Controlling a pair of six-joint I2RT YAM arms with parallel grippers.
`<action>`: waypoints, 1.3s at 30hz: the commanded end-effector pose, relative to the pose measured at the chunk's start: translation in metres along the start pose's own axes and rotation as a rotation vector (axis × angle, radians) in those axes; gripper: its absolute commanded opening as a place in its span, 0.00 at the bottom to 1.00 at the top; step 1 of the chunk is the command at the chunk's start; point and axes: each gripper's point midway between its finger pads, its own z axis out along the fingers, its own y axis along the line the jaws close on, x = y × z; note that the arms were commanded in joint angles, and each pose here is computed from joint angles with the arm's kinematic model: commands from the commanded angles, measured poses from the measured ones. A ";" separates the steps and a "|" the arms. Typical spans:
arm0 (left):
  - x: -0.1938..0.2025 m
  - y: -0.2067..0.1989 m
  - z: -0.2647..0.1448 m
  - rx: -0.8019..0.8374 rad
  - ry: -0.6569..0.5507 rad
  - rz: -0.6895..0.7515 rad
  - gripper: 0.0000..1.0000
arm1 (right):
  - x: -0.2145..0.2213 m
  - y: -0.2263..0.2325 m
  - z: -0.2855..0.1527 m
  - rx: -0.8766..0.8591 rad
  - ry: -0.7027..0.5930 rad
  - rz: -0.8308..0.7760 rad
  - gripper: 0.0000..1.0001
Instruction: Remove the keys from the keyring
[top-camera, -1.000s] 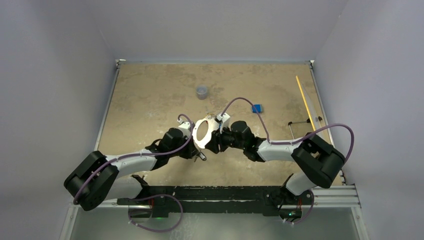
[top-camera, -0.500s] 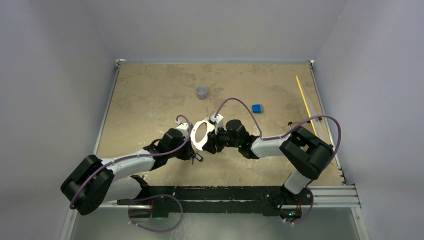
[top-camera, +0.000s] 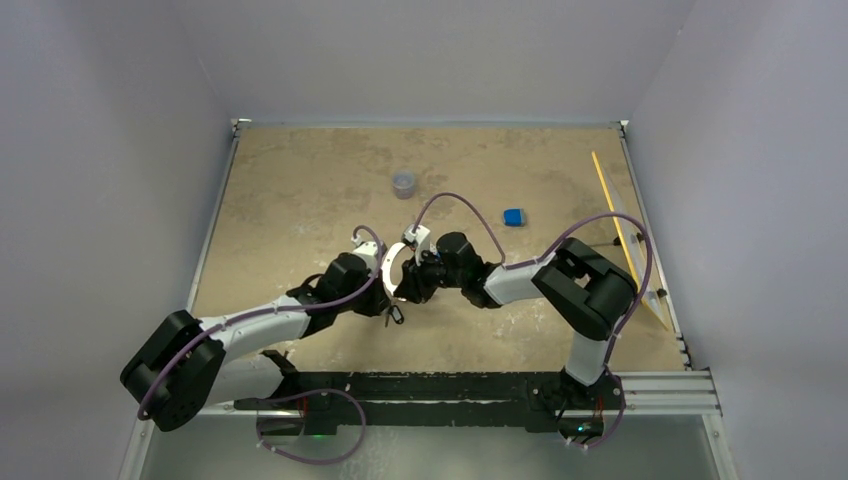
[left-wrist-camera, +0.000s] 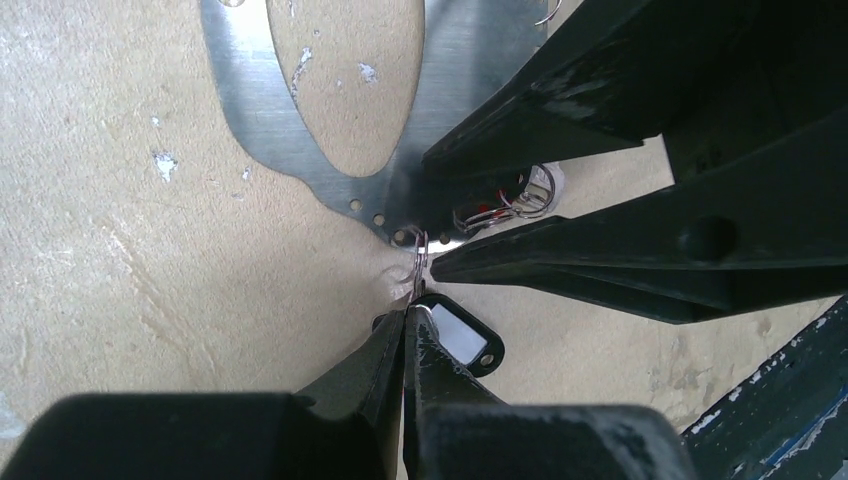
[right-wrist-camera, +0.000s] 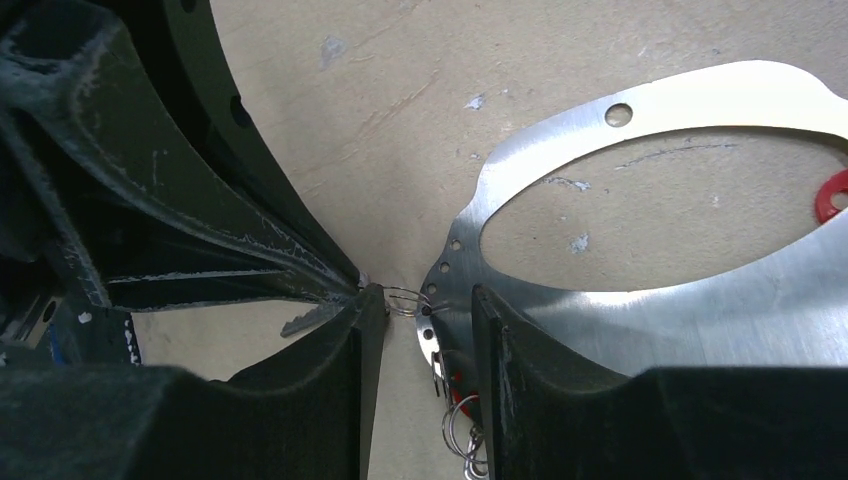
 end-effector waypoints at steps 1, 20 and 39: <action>-0.021 -0.007 -0.001 0.010 -0.048 0.019 0.00 | -0.016 0.009 0.006 -0.063 -0.031 -0.055 0.39; -0.028 -0.010 -0.001 -0.024 -0.043 -0.104 0.00 | -0.023 0.016 -0.006 -0.075 -0.089 -0.096 0.39; -0.045 0.023 -0.044 -0.243 -0.159 -0.216 0.54 | -0.019 0.018 -0.025 0.283 -0.112 -0.058 0.44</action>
